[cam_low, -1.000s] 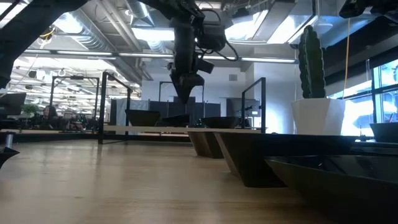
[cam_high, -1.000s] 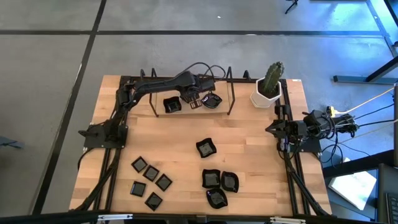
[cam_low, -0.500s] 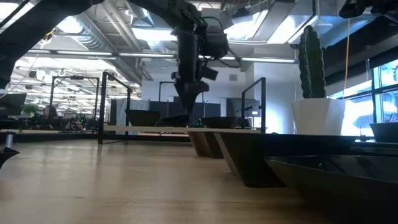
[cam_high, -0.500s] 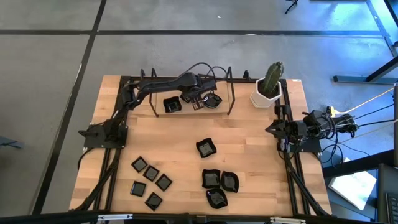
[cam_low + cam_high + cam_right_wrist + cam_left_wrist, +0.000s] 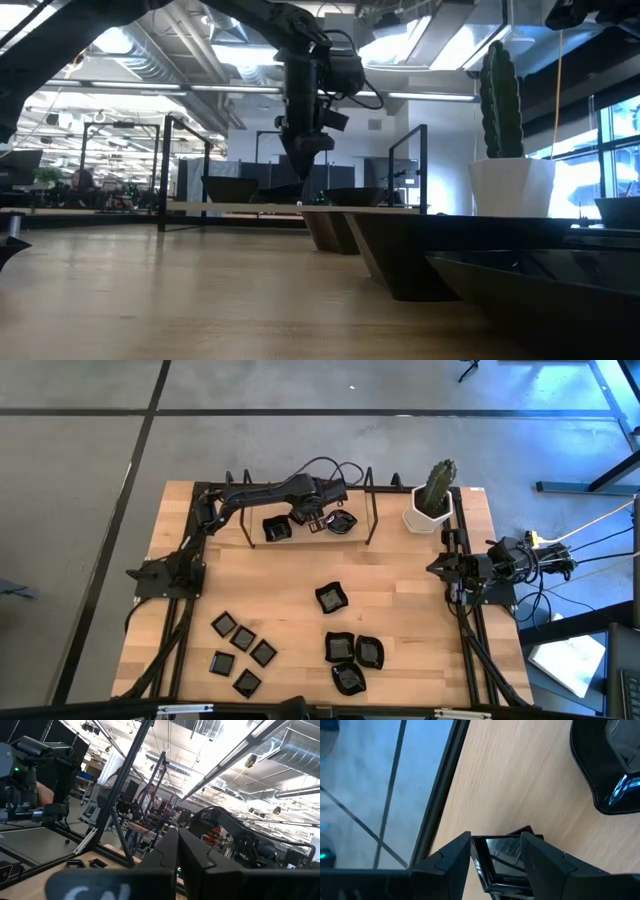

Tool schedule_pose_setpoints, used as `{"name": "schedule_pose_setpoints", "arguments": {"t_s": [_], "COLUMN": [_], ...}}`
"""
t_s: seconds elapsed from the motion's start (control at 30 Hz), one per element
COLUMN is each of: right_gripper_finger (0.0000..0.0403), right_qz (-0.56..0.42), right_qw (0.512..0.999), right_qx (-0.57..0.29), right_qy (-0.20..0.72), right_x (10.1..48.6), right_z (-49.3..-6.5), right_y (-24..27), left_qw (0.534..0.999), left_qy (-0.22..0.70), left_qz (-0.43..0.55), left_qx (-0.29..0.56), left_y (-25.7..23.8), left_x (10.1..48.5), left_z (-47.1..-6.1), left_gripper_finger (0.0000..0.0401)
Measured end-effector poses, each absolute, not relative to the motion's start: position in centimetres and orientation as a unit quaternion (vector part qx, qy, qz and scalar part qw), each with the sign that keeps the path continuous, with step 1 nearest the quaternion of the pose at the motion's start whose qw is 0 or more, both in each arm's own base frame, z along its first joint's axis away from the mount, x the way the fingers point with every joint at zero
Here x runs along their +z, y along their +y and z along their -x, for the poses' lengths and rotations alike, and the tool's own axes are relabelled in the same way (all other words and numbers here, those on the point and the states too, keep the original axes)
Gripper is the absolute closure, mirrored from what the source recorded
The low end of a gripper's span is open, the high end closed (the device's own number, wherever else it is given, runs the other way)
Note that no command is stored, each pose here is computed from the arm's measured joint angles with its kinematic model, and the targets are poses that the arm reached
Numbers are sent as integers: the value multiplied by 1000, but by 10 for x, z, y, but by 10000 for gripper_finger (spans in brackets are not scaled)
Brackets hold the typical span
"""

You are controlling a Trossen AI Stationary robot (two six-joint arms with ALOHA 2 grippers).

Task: Pick & Place Mini shaped plates
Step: Stack the square plate on top of the square plate on the shelf

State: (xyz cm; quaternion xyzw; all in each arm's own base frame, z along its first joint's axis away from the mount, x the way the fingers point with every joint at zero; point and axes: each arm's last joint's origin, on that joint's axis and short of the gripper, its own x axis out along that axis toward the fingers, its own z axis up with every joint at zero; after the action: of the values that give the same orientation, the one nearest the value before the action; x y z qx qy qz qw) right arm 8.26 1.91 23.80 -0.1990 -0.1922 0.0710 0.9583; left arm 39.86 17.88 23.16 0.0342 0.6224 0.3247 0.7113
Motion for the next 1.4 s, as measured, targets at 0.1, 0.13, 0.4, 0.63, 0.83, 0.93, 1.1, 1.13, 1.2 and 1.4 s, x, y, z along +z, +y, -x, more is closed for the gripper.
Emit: {"name": "schedule_pose_setpoints", "arguments": {"t_s": [0.1, 0.13, 0.4, 0.63, 0.83, 0.93, 1.1, 1.13, 1.2, 1.4], "right_gripper_finger": [389, 389, 389, 389, 389, 389, 389, 389, 389, 389], "right_qz": [199, 199, 199, 199, 199, 199, 199, 199, 199, 199], "right_qw": [958, 958, 958, 958, 958, 958, 958, 958, 958, 958], "right_qx": [71, 71, 71, 71, 71, 71, 71, 71, 71, 71], "right_qy": [-192, -192, -192, -192, -192, -192, -192, -192, -192, -192], "right_x": [238, 238, 238, 238, 238, 238, 238, 238, 238, 238], "right_z": [-83, -83, -83, -83, -83, -83, -83, -83, -83, -83], "right_y": [19, 19, 19, 19, 19, 19, 19, 19, 19, 19], "left_qw": [712, 712, 731, 727, 723, 724, 713, 711, 708, 710], "left_qy": [629, 632, 616, 614, 610, 612, 620, 620, 621, 624], "left_qz": [-54, -63, -36, 34, -7, -10, -19, -20, -16, -4], "left_qx": [308, 300, 292, 305, 324, 319, 325, 331, 336, 327], "left_y": [178, 177, 173, 163, 147, 141, 139, 140, 142, 144], "left_x": [232, 233, 251, 242, 241, 243, 237, 236, 234, 233], "left_z": [-399, -399, -393, -393, -400, -402, -400, -400, -398, -397], "left_gripper_finger": [233, 233, 232, 235, 227, 219, 214, 214, 214, 214]}}
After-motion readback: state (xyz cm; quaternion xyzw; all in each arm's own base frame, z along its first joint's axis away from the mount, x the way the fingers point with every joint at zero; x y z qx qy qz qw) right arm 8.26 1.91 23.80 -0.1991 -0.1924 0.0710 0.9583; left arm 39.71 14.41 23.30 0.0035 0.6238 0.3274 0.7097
